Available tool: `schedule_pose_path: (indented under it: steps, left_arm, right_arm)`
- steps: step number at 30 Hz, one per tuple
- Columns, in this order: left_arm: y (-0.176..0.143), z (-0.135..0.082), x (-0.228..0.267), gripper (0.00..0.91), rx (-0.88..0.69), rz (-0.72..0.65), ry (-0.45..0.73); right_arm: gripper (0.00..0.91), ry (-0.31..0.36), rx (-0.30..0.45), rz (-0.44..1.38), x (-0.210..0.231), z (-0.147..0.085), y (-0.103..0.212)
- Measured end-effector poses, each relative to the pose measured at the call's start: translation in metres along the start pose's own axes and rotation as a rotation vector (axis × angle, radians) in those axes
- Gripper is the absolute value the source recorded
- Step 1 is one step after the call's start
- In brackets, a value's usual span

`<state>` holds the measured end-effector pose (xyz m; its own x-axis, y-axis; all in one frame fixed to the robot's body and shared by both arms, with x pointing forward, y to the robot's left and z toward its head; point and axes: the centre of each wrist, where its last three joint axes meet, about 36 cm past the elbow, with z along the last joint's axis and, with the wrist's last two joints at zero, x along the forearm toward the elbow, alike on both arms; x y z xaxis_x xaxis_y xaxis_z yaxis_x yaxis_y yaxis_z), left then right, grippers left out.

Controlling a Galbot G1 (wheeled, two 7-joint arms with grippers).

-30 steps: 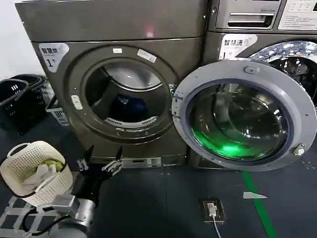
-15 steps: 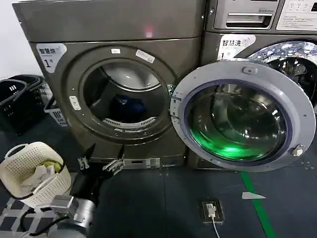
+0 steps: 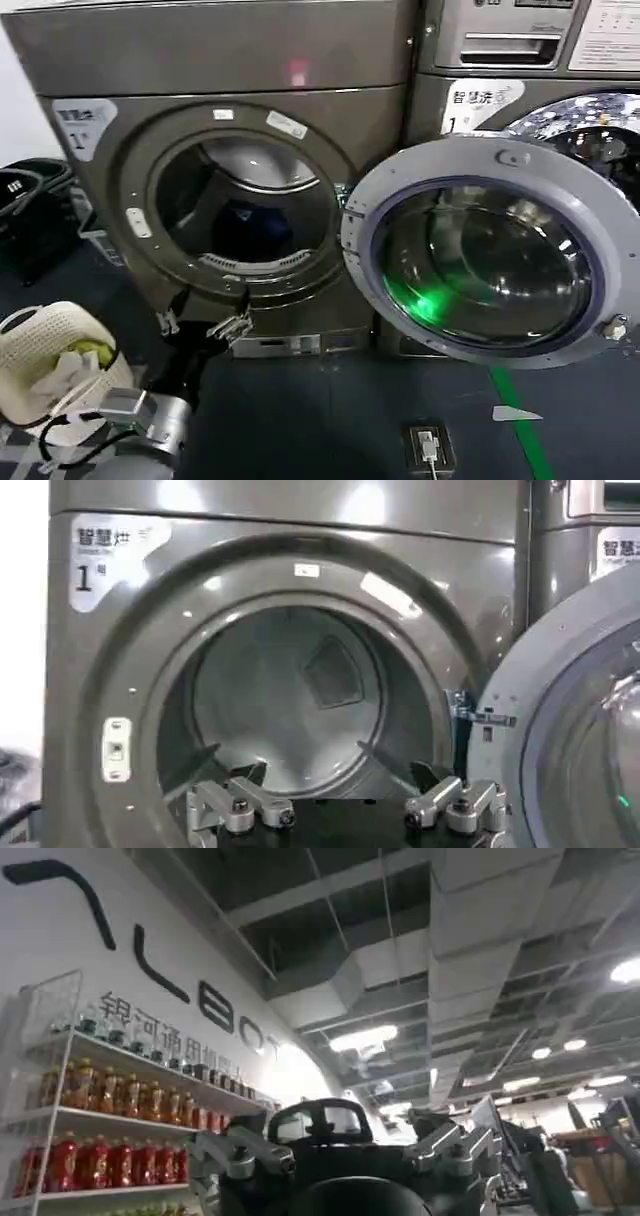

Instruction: Grasp the clothes from the dryer.

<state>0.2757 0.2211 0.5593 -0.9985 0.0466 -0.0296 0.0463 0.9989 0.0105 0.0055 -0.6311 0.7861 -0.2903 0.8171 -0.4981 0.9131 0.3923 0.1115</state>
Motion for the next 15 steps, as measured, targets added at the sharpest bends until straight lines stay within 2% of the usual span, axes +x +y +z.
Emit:
schedule_pose_path:
  steps: [15]
  left_arm:
    - [0.0036,-0.0037,0.0028,0.907,0.001,-0.018,-0.01]
  right_arm:
    - [0.907,0.003,-0.01,-0.036,0.0008,-0.0025,0.0045]
